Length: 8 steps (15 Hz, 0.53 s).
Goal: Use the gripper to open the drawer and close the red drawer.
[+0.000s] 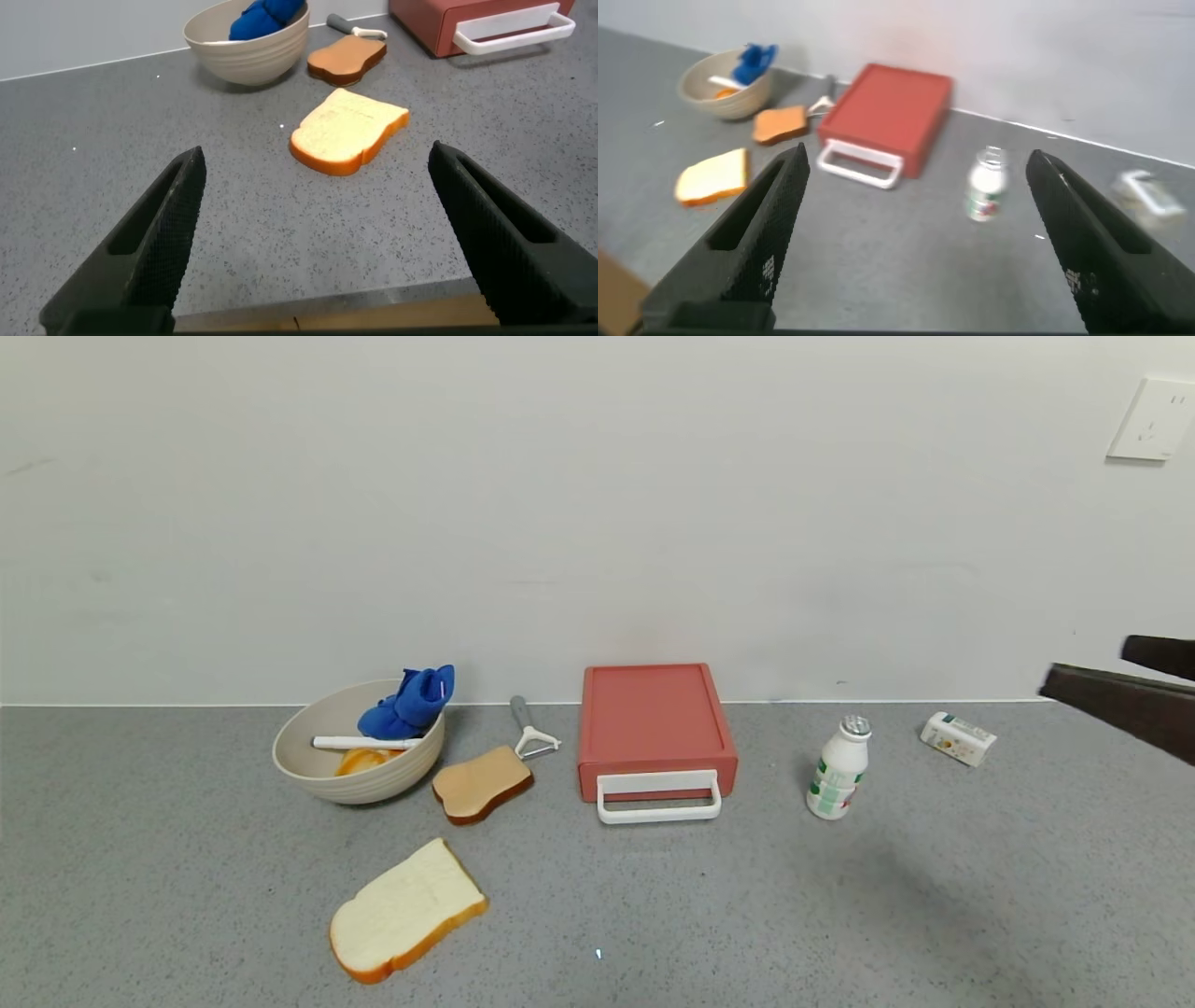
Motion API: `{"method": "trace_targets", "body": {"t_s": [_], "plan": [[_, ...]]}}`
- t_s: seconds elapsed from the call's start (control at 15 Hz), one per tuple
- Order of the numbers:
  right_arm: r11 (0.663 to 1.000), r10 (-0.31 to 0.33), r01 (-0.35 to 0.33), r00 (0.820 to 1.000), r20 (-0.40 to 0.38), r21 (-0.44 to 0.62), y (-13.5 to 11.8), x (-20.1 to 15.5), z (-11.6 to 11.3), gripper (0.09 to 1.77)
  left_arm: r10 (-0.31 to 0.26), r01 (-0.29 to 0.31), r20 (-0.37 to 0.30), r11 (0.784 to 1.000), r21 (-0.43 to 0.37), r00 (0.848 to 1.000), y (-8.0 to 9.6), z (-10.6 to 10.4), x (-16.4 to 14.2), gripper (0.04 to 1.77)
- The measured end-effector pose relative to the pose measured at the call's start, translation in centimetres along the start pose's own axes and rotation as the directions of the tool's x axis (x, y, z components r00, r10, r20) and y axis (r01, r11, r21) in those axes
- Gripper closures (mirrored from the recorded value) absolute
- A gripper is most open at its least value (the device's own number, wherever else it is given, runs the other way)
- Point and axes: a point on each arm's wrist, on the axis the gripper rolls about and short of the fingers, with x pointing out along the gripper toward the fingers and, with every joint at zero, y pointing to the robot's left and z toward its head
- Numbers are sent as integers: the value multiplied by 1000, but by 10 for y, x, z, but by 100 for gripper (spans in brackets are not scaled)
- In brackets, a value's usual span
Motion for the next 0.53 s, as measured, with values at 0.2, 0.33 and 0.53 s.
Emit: {"method": "trace_targets", "body": {"t_s": [0.2, 0.33, 0.53], "plan": [[973, -230, 229, 971, 60, 15, -17, -37, -16, 15, 0, 0, 0, 1000, 0, 1000, 0, 0, 0, 9], [923, -385, 383, 918, 96, 33, -21, -60, -28, 15, 0, 0, 0, 1000, 0, 1000, 0, 0, 0, 9], [812, -583, 579, 799, 148, 73, -21, -89, -45, 15, 0, 0, 0, 1000, -1, 1000, 0, 0, 0, 9]]}}
